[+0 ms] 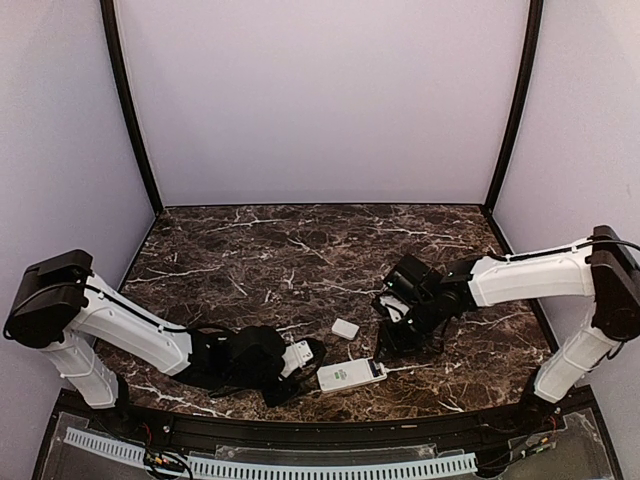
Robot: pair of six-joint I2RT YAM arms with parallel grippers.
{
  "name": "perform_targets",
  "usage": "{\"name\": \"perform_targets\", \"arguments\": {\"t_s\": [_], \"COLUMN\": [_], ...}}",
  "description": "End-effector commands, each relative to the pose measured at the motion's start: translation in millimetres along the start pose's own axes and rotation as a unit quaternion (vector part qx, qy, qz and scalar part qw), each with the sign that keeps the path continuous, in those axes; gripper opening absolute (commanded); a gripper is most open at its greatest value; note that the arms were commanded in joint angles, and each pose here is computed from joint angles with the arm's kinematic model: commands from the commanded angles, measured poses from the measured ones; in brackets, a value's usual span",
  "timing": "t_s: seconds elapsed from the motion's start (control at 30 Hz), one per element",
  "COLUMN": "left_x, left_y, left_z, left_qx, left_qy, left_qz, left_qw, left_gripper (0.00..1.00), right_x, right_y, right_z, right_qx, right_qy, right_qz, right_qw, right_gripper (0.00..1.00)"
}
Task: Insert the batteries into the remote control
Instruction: Press the battery in the battery compartment, then move the right arm with the battery cover to the center of the board.
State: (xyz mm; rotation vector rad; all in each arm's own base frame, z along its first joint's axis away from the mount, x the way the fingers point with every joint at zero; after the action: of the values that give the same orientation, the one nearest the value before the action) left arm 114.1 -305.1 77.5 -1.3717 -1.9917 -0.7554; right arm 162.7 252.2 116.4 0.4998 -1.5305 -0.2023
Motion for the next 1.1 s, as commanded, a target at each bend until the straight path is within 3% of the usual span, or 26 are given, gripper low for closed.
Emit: {"name": "perform_targets", "arguments": {"t_s": [0.0,0.27,0.37,0.5,0.63,0.93,1.07], "left_x": [8.0,30.1,47.4,64.1,79.0,101.3,105.6], "left_y": [0.5,6.7,12.8,21.0,28.7,38.3,39.1], "left_z": [7.8,-2.7,-8.0,-5.1,0.5,11.0,15.1], "left_qx": [-0.004,0.015,0.034,0.063,0.078,0.104,0.102], "left_qy": [0.012,-0.03,-0.057,-0.069,-0.071,-0.098,-0.092], "left_qz": [-0.005,-0.027,-0.049,-0.073,-0.1,-0.138,-0.142], "left_qw": [1.0,0.999,0.997,0.993,0.989,0.98,0.98], "left_gripper": [0.46,0.47,0.52,0.61,0.64,0.69,0.68], "right_x": [38.4,46.9,37.1,20.1,-10.4,-52.2,-63.1], "right_y": [10.6,26.3,38.5,64.7,73.2,69.5,68.3], "right_z": [-10.4,-56.7,-79.3,-101.9,-110.3,-131.8,-125.7], "right_qx": [0.022,0.001,-0.005,0.074,0.15,0.129,0.142], "right_qy": [-0.048,-0.124,-0.149,-0.15,-0.091,-0.067,-0.053], "right_qz": [0.016,0.09,0.114,0.102,0.091,0.14,0.162], "right_qw": [0.998,0.988,0.982,0.981,0.98,0.979,0.975], "right_gripper": [0.31,0.51,0.58,0.64,0.72,0.6,0.46]}}
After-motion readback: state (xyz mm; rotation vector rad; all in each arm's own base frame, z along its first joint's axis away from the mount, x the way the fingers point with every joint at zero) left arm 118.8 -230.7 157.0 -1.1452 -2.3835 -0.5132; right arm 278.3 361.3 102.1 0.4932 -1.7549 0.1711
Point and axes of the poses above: each gripper's point midway between its finger pads, its own x axis back along the fingers, its own y axis along the line the jaws close on, z = x × y, the point moved 8 cm from there along x, back along the fingers, and after that the axes turned 9 degrees about -x, right-handed, at the moved point
